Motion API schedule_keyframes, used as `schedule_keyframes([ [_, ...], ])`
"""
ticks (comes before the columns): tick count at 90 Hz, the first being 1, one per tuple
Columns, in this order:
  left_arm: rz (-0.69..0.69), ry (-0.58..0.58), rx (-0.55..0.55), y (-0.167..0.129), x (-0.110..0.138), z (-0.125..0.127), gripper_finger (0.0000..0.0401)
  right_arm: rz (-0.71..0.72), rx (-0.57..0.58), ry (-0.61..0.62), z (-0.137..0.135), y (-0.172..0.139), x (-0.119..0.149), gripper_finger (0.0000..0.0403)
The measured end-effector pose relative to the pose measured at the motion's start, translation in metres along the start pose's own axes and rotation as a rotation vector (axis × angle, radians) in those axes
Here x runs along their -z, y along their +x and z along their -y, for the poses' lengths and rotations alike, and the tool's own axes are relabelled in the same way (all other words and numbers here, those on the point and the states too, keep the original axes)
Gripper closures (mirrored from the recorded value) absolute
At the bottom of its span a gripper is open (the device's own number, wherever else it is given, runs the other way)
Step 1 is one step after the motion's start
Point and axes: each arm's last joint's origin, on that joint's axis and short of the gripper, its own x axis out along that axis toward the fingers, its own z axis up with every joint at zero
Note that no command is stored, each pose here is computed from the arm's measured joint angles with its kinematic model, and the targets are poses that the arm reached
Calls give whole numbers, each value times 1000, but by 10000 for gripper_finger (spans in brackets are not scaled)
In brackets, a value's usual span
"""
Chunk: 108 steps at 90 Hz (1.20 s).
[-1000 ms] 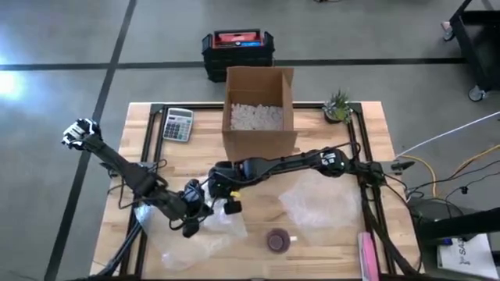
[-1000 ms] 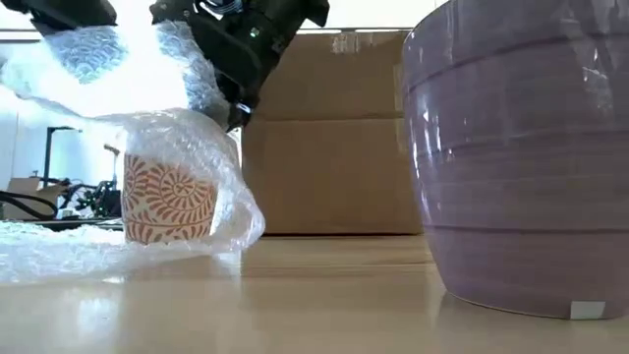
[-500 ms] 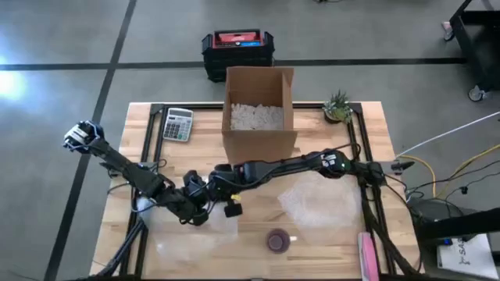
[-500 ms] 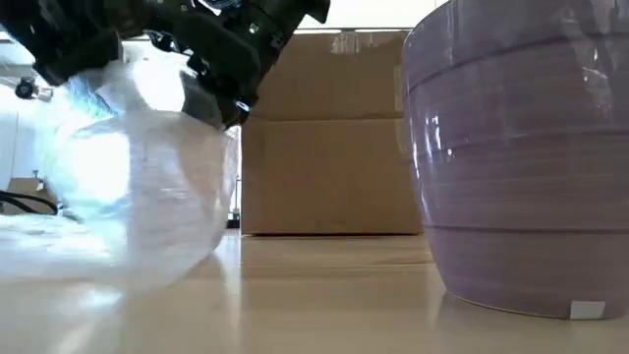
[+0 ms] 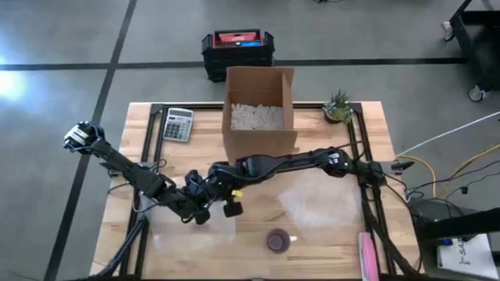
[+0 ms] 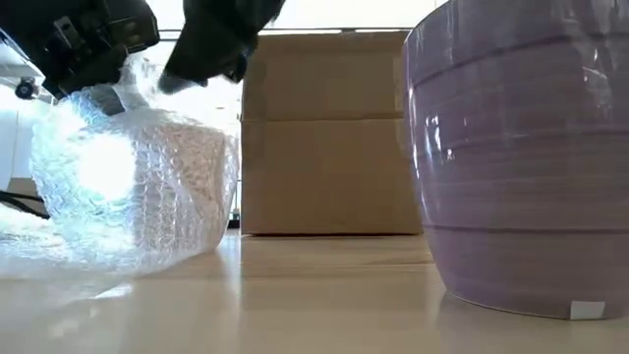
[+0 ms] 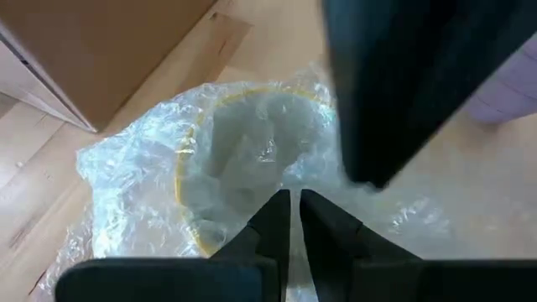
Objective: Wrap mug
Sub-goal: Wrap the yellow mug with bubble wrap
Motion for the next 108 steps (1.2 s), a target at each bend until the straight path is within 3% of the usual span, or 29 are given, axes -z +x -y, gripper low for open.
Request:
schedule_keyframes([
  [15, -30, 2, 37, -5, -3, 1, 381, -55, 1, 17, 8, 21, 11, 403],
  [25, -18, -30, 114, -19, -21, 11, 381, -70, 5, 35, 11, 36, 17, 403],
  [39, -70, -12, 170, -35, -34, 16, 381, -75, 6, 34, 11, 36, 17, 403],
  [56, -76, 2, 170, -31, -29, 17, 381, -62, 8, 23, 11, 36, 16, 403],
  [69, -90, 11, 81, -14, -15, 10, 381, -64, 8, 12, 12, 36, 16, 403],
  [86, -60, -20, -2, 0, -5, 3, 381, -86, 5, 2, 9, 9, 12, 403],
  [99, -27, -16, 7, -1, -7, 4, 381, -24, 11, -7, 6, -34, -1, 403],
  [108, -17, -20, 7, -1, -8, 4, 381, 20, 3, -21, -1, -42, -8, 403],
])
